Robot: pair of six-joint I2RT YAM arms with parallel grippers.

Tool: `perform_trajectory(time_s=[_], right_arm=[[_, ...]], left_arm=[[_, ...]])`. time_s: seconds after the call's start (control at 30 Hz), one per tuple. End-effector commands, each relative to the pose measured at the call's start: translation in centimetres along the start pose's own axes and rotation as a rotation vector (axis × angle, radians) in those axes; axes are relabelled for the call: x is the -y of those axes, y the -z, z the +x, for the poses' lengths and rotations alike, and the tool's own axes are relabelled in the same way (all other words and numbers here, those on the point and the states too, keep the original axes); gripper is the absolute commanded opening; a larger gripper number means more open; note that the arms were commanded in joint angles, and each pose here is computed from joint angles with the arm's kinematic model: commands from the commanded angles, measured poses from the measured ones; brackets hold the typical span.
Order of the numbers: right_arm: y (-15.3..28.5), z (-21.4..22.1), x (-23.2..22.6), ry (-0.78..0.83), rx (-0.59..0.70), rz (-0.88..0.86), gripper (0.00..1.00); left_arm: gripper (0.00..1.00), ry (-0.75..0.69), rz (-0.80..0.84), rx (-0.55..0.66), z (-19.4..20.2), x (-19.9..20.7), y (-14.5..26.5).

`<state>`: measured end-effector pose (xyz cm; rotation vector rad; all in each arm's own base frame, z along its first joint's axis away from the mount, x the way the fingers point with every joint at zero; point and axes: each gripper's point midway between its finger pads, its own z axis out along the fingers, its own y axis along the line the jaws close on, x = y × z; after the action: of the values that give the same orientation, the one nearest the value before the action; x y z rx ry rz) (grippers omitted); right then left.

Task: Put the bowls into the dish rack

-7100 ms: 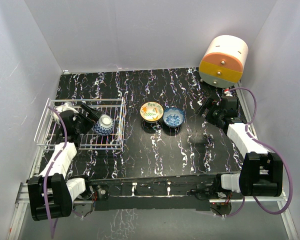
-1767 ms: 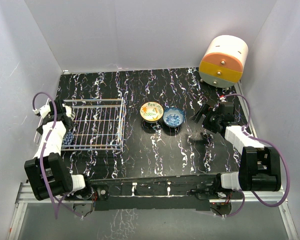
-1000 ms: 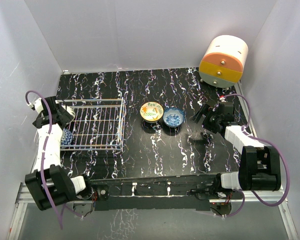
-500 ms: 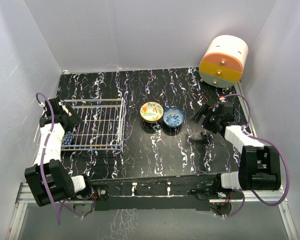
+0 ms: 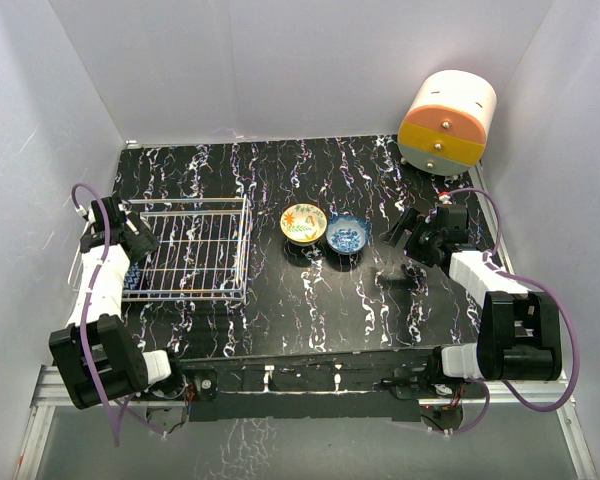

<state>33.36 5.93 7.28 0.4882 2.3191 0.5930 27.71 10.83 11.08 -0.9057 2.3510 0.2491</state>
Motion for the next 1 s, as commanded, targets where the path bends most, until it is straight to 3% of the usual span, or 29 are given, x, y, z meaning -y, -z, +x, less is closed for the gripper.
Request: perform_trajectory(time_s=[0.0, 0.3, 0.5, 0.7, 0.97], right_arm=[[0.3, -1.5, -0.4, 0.018, 0.056, -0.011, 0.92], [0.4, -1.8, -0.2, 0.014, 0.072, 0.011, 0.92], [0.7, -2.6, -0.3, 0.002, 0.099, 0.025, 0.92], [0.8, -3.3, -1.0, -0.016, 0.100, 0.008, 0.92], [1.3, -5.9, -1.9, -0.029, 0.158, 0.018, 0.93]], left_arm=[[0.85, 0.005, 0.035, 0.034, -0.8, 0.4, 1.2], [0.86, -0.056, 0.353, 0.200, -3.5, 7.4, 9.4], [0.84, -0.191, 0.628, 0.285, -3.2, 15.8, 17.3], [0.84, -0.432, 0.803, 0.350, 1.9, 24.3, 23.3], [0.84, -0.803, 0.905, 0.379, 11.3, 34.3, 24.9]])
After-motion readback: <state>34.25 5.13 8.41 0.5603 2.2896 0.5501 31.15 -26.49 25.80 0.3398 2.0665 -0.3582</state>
